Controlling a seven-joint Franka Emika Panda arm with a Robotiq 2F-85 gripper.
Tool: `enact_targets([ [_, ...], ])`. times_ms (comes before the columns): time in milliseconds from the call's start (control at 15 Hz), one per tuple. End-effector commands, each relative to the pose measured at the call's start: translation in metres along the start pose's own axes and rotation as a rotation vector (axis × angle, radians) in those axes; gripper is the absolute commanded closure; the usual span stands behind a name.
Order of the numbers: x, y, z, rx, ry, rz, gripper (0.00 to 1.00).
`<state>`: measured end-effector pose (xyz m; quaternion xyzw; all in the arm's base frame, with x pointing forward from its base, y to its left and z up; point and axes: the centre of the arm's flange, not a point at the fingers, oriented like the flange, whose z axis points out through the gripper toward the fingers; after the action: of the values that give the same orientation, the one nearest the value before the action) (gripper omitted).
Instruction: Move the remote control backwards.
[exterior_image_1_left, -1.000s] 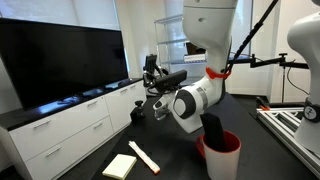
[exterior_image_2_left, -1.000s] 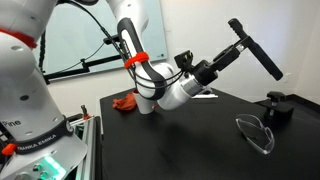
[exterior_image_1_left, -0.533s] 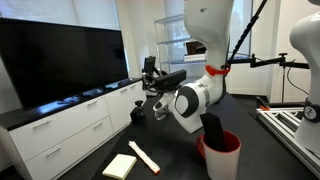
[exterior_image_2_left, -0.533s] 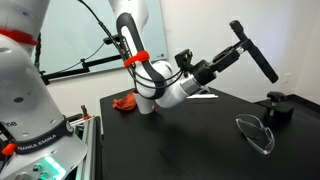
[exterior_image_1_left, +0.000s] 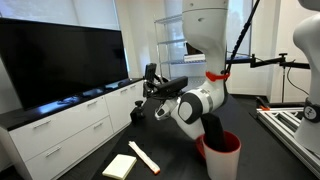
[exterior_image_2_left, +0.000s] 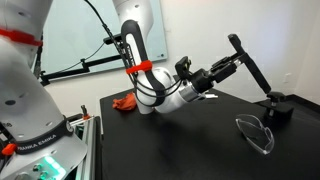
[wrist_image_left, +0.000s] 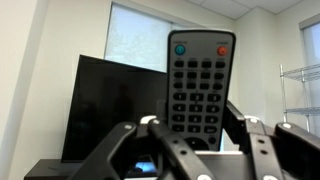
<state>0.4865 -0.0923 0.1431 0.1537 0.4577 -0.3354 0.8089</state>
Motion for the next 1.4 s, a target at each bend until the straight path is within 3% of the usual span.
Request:
enact_targets([
  [0, -0.005, 0.001, 0.007, -0.025, 0.084, -0.020, 0.68],
  [333, -0.002, 0.005, 0.003, -0.046, 0.203, -0.013, 0.68],
  [1333, 0.010, 0.017, -0.008, -0.090, 0.247, -0.013, 0.68],
])
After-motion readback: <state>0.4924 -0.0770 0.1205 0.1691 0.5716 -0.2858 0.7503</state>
